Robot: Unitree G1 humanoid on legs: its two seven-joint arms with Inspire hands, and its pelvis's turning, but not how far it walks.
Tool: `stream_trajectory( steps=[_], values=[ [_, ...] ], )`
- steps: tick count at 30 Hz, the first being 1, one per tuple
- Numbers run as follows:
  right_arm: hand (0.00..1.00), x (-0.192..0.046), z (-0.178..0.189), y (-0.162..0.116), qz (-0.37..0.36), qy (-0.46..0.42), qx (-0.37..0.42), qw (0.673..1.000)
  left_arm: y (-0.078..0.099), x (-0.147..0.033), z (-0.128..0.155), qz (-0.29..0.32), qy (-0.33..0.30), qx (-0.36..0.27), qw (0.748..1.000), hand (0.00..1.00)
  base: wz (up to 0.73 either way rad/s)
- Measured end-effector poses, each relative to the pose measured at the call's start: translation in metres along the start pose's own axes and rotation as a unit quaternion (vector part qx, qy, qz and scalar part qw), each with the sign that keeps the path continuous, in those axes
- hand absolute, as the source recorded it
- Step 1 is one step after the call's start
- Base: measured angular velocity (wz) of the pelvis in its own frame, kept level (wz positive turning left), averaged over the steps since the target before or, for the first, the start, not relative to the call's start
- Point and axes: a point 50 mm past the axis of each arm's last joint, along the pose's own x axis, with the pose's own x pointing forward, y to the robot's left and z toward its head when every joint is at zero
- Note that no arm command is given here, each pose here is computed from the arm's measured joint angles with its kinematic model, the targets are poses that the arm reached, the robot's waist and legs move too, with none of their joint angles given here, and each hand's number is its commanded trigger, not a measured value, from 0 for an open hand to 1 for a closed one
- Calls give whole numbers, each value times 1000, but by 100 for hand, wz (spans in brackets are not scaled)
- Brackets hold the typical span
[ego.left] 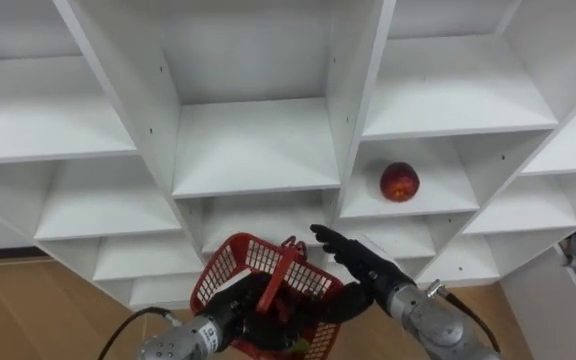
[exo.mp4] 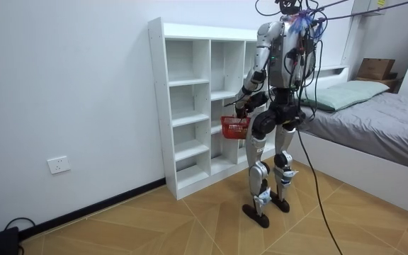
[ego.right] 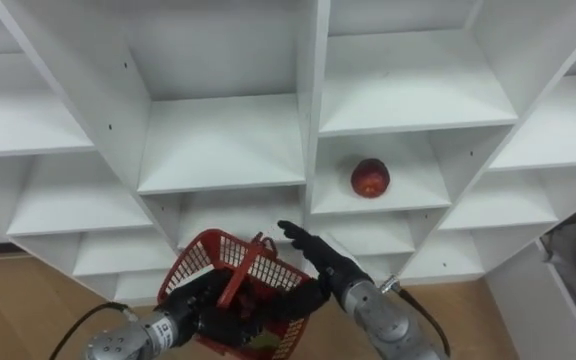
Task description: Collect fruits from the closet
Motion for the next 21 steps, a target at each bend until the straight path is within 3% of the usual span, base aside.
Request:
stream_trajectory(
  steps=[10,21],
  values=[
    [0,-22,3,-4,-58,-38,21,997,6,-16,-21,67,18,-35,997,100,-5],
    [0,-37,5,-27,-146,-54,40,987,6,-18,-15,81,0,-41,996,100,-2]
  ],
)
